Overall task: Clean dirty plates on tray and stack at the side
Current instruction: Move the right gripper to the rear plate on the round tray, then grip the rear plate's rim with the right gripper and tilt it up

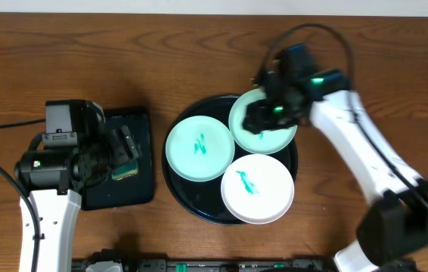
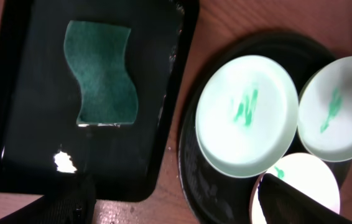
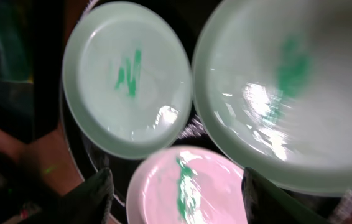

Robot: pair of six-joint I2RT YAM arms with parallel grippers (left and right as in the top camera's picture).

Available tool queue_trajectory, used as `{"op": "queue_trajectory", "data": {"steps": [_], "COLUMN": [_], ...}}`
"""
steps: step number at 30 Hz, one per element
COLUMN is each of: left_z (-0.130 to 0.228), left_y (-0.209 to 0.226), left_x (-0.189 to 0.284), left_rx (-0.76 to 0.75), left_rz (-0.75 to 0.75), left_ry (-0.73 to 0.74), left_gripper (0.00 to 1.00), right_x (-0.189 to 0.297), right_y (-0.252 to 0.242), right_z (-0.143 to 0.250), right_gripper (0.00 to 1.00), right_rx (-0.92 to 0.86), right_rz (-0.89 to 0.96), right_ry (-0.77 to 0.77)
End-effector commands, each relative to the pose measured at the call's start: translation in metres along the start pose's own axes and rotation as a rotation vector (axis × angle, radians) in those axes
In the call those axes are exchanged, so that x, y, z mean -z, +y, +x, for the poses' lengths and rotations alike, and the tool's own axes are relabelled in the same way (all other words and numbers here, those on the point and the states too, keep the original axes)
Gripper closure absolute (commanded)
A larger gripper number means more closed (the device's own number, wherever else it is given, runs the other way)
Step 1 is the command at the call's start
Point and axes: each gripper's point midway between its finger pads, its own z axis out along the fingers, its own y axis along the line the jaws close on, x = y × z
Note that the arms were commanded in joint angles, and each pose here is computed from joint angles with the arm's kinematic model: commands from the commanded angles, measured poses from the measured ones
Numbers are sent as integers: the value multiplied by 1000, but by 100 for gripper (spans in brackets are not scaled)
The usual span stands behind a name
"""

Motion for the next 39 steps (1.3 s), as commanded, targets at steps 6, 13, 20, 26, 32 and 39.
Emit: {"op": "queue_trajectory", "data": {"steps": [6, 13, 20, 26, 32, 39], "left_z": [1, 2, 4, 6, 6, 6], "left_y": [8, 9, 10, 10, 10, 10], "left_x": [5, 5, 5, 6, 6, 6], "left_rx": [-15, -14, -13, -11, -11, -11], "left_rz": [-50, -53, -56, -58, -58, -58], "left_ry": [0, 5, 13, 19, 19, 19], "left_gripper": [16, 16, 16, 16, 16, 16], "right_x": [-77, -97, -101, -105, -103, -113], "right_y": [-5, -5, 2, 8, -16, -20], "right_z": [11, 18, 17, 23, 32, 33], "right_gripper": [56, 66, 65, 73, 83, 53], "right_rx": [-186, -208, -227, -268, -397, -342], "right_rz": [68, 78, 81, 94, 247, 239], "right_ry": [126, 164, 152, 162, 143, 132]}}
